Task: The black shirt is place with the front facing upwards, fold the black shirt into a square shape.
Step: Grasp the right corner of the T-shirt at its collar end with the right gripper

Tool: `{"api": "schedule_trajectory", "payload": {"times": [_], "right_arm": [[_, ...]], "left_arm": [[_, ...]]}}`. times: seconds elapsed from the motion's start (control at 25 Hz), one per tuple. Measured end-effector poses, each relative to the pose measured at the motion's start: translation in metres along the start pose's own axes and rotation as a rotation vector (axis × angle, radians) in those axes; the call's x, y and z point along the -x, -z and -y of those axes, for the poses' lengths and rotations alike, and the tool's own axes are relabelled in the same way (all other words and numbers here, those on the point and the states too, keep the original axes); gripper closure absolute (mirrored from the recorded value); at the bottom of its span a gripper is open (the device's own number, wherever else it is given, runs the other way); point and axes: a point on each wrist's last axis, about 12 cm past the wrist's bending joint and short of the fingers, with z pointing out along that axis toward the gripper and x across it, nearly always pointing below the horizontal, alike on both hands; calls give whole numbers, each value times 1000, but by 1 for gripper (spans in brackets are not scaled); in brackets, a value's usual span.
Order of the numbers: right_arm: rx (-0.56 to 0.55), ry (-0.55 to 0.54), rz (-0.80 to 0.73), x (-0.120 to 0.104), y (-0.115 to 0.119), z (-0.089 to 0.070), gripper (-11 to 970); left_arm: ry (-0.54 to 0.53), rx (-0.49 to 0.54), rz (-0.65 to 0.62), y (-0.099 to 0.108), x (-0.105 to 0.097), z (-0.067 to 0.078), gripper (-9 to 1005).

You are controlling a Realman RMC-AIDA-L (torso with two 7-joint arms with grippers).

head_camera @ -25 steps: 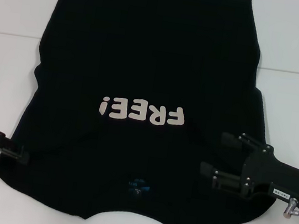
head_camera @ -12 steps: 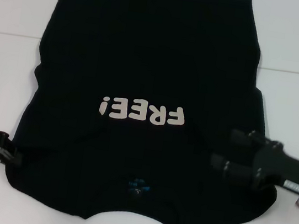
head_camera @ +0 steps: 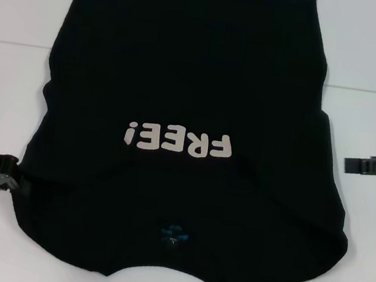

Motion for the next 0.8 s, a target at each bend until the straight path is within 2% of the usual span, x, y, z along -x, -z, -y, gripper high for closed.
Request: {"api": "schedule_trajectory", "payload": {"times": [0.04, 0.2, 0.36, 0.6, 0.8], "right_arm": [[-24, -53, -51, 6, 4, -1, 16], [-154, -174, -204, 20, 6, -3, 17], [-216, -181, -352, 17, -8, -8, 18], [-204, -208, -405, 5, -26, -5, 18], [-168, -206, -415, -1, -39, -9, 22]], "left_arm": [[-3, -1, 1, 0, 0, 0, 963], [-17, -2, 3, 0, 0, 0, 973], [-22, -8, 6, 0, 2, 1, 973], [-26, -13, 6, -1, 2, 3, 972], [-31, -15, 8, -1, 2, 3, 972]]}}
